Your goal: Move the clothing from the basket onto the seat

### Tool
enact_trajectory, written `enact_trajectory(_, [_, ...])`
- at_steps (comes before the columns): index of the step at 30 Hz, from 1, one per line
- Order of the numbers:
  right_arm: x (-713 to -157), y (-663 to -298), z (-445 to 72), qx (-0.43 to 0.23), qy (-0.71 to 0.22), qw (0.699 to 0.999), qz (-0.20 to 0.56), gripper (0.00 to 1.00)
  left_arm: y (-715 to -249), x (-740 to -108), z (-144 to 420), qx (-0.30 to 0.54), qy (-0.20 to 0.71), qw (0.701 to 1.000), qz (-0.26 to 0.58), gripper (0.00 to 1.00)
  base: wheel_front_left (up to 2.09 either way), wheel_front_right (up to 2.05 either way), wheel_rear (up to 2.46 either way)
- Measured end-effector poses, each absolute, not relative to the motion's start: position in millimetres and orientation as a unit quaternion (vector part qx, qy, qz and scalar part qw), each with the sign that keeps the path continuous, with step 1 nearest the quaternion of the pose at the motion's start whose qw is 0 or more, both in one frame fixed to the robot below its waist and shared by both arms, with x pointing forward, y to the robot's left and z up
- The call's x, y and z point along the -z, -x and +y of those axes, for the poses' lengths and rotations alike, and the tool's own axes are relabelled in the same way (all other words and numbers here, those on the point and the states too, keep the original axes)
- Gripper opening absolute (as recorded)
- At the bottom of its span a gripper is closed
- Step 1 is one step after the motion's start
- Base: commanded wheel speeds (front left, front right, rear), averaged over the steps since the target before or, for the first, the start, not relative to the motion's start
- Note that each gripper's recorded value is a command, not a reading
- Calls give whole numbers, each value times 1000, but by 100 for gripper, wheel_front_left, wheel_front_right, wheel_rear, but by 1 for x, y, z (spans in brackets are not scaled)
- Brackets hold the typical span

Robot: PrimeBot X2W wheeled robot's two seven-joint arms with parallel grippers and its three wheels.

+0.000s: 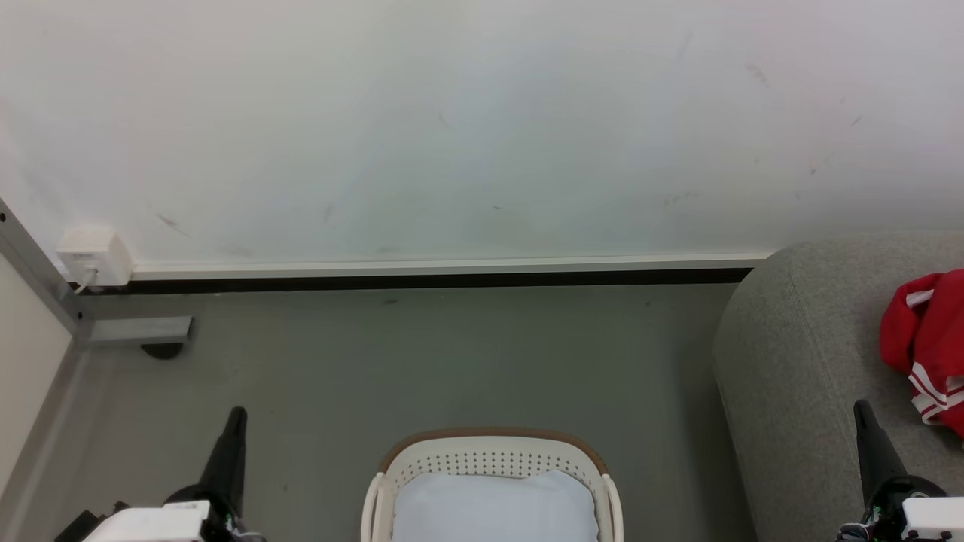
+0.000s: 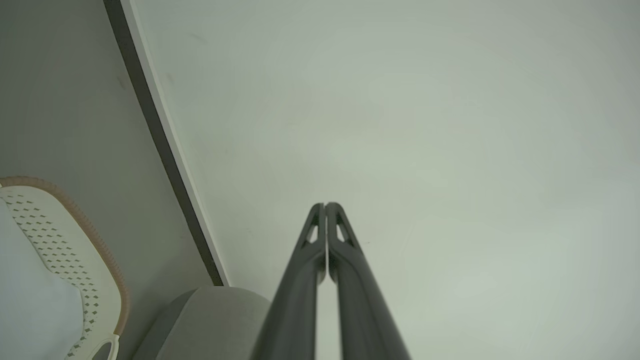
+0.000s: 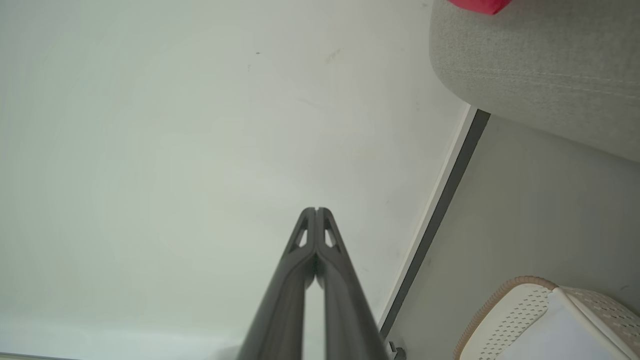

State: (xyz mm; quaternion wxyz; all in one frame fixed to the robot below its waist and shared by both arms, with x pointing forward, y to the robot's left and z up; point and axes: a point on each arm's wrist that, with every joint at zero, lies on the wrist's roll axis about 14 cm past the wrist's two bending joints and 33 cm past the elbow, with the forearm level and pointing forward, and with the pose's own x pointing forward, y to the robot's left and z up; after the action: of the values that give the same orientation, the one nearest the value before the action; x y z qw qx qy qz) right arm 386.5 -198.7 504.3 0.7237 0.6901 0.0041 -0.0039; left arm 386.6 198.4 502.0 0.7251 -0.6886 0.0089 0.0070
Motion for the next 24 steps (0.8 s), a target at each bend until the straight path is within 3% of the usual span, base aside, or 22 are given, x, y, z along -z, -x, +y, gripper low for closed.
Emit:
enact_trajectory(8, [-505,-387,-200,2,-707,707,3,0,-388,-504,200,-4,706,708,5,0,0,0,0])
enact_trajectory(24, [-505,-387,-200,2,-708,706,3,0,-388,-504,200,-4,707,708,5,0,0,0,0])
